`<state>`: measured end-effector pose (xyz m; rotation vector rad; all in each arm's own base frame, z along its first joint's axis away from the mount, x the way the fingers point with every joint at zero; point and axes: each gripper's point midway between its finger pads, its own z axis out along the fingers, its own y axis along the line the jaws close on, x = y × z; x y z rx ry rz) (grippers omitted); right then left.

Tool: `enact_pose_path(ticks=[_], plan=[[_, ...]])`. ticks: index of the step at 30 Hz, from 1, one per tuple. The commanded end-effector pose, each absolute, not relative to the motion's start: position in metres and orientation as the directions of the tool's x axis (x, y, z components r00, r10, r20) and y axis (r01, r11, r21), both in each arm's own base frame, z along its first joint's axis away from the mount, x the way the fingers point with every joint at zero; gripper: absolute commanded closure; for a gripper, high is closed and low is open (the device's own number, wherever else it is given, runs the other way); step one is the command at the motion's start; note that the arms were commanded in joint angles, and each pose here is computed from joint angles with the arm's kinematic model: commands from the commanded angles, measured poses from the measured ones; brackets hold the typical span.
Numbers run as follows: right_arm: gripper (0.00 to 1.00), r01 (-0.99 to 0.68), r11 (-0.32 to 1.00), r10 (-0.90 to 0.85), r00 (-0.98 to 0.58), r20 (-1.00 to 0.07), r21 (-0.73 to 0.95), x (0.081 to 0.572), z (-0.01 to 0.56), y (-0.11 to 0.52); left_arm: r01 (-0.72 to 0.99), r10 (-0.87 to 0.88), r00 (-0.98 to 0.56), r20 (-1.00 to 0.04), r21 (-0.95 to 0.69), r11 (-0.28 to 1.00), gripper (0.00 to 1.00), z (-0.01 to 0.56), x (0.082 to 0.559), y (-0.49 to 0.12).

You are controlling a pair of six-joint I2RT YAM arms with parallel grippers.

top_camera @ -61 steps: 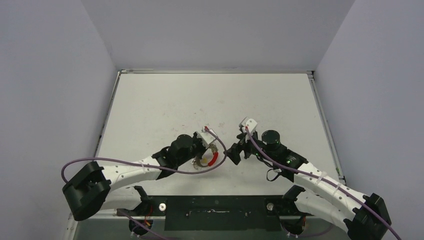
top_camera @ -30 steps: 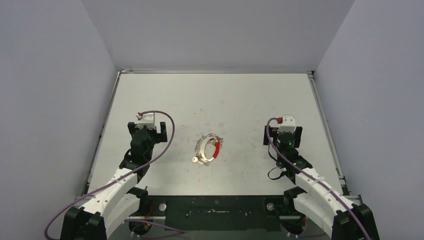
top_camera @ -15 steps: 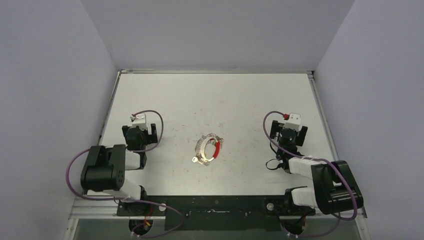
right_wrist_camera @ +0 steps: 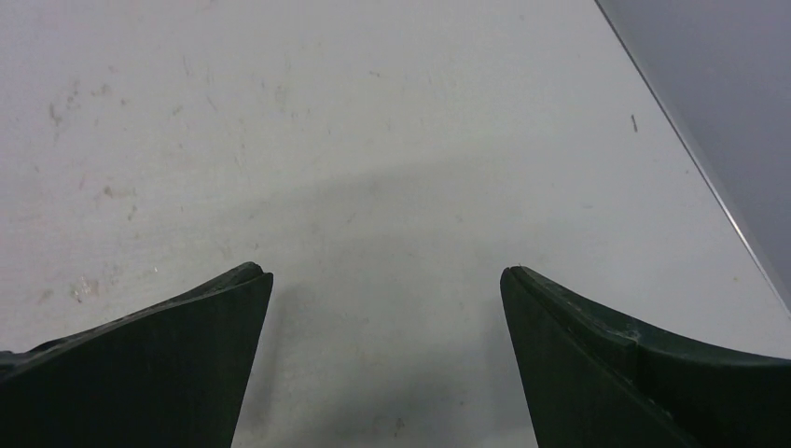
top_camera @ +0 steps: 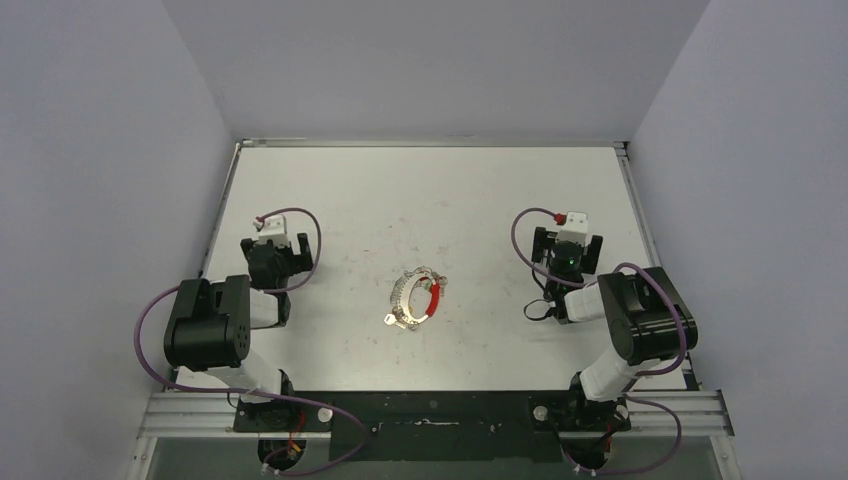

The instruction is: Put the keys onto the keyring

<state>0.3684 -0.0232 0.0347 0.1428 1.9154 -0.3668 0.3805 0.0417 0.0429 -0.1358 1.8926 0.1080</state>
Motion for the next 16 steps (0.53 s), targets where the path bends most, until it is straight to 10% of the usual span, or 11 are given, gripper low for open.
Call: enact_pose_path(ticks=[1,16], plan=[[0.0,0.291,0.944,-0.062,-0.309,-0.949,-0.157,0.3847,0.0555,-0.024,-0.143,-0.039,-0.284,-0.958,0.001,0.99,0.03,0.0524,0.3898,0.0401],[0.0,0.281,0.948,-0.056,-0.305,-0.951,-0.146,0.387,0.056,-0.0226,-0.139,-0.038,-0.291,-0.956,0.003,0.99,0.03,0.0515,0.3908,0.0394]])
